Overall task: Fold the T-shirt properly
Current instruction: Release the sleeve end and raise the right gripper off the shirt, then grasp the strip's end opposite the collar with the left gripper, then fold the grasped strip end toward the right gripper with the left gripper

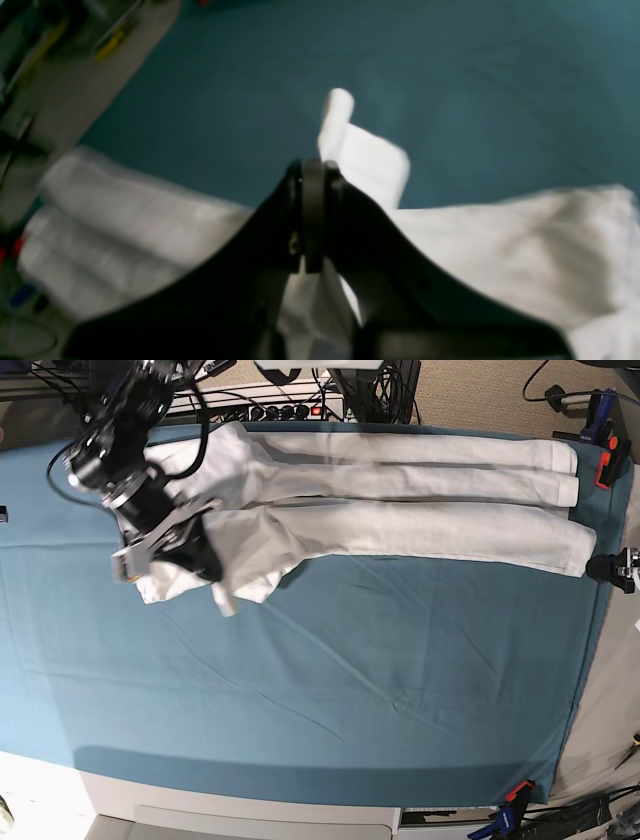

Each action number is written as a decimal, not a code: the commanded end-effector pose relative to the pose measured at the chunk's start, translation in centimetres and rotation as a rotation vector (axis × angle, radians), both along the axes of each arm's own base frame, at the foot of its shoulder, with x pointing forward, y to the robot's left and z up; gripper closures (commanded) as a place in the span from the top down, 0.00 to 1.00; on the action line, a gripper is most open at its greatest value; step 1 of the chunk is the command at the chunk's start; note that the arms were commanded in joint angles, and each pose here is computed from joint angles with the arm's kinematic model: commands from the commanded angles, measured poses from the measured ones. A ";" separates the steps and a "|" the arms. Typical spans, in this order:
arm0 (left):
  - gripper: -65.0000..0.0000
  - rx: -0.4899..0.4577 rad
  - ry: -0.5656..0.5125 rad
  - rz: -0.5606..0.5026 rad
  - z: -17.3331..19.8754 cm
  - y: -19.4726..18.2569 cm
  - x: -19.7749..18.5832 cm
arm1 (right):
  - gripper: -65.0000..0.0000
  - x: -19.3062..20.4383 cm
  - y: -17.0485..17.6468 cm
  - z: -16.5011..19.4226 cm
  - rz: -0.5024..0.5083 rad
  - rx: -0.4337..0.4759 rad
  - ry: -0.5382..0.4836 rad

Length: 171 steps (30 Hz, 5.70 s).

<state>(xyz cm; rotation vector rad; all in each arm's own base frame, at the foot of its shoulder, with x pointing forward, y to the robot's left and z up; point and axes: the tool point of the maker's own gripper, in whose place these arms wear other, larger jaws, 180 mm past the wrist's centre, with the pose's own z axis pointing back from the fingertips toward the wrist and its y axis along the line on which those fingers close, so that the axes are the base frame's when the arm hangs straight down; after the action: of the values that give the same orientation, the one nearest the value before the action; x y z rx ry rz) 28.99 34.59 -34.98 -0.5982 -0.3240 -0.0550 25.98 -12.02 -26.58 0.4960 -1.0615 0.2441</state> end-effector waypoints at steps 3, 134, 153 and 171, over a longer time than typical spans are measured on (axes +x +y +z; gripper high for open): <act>0.32 0.016 -0.044 0.012 1.8 1.1 0.9 | 0.00 -2.0 2.7 1.6 0.082 0.005 -0.041; 0.00 -0.341 -0.520 -0.498 5.4 -29.8 -7.1 | 0.36 -3.9 -21.0 -6.1 -0.669 -0.439 0.243; 0.00 -0.423 -0.522 -0.633 4.1 -40.2 -9.2 | 0.36 -3.3 -21.0 -6.0 -0.658 -0.424 0.236; 0.47 -0.435 -0.624 -0.650 7.0 -40.6 -9.2 | 0.36 -3.0 -20.5 -5.9 -0.634 -0.406 0.226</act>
<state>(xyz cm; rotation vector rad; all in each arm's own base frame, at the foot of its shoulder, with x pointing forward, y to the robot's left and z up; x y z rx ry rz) 19.46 -5.70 -29.50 -1.0623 -0.6927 -0.8245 22.29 -32.22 -33.62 -0.1741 -0.8280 -0.1705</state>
